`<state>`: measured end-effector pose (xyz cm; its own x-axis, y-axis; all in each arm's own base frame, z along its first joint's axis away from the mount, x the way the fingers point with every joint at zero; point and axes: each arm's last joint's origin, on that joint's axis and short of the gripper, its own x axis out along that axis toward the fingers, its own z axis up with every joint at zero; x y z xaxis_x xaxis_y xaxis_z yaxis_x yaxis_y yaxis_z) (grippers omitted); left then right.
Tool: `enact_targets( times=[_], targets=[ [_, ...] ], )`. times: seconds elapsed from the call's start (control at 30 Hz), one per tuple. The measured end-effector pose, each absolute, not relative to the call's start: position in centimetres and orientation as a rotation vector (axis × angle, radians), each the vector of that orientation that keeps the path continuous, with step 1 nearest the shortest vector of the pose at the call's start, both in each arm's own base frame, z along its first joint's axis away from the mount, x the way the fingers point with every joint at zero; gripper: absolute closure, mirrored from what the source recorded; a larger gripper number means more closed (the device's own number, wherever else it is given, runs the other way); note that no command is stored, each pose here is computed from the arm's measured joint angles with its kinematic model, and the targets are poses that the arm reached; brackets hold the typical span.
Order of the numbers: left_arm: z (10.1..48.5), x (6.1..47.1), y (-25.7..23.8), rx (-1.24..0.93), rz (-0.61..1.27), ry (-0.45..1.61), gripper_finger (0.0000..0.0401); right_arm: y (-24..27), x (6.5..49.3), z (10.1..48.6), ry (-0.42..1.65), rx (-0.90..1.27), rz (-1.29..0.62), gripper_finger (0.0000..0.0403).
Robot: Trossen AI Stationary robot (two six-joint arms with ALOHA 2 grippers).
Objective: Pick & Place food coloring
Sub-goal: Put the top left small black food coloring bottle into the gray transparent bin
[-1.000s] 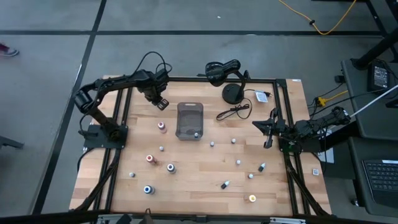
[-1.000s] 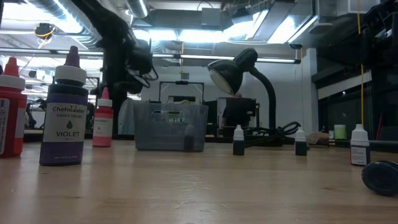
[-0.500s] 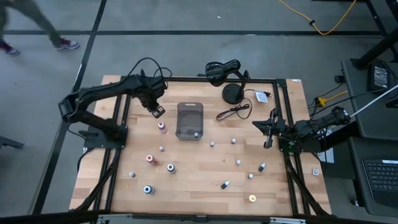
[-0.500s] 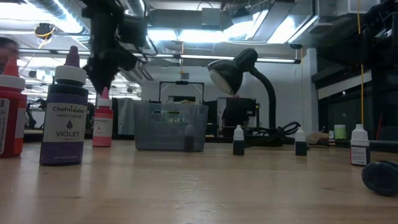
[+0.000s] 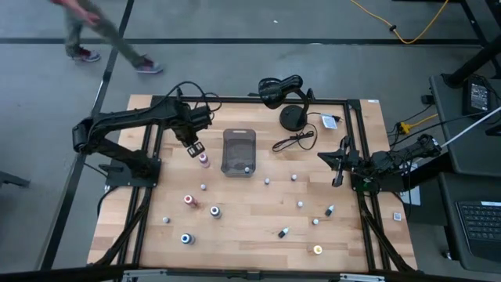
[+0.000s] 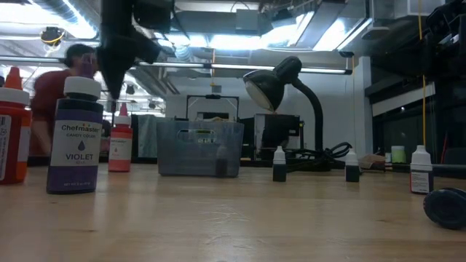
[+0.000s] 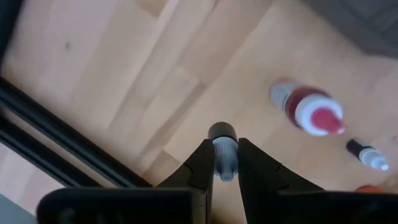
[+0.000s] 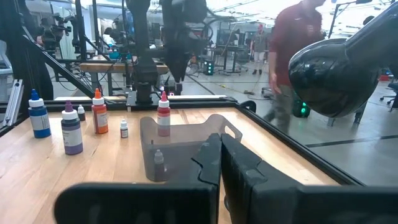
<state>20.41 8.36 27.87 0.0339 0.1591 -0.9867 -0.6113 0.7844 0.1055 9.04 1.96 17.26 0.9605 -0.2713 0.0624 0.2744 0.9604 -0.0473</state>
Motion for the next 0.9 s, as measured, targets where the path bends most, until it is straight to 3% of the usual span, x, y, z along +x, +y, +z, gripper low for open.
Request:
enact_targets(
  times=[0.53,0.9],
  targets=[
    [30.0,29.4,10.0,-0.164,0.471,1.410,0.0357,2.0,9.0,17.3,-0.056,-0.055,-0.277,0.0388],
    [28.9,34.7,9.0,-0.115,0.323,1.374,0.0357,2.0,9.0,17.3,-0.056,-0.055,-0.277,0.0388]
  ],
)
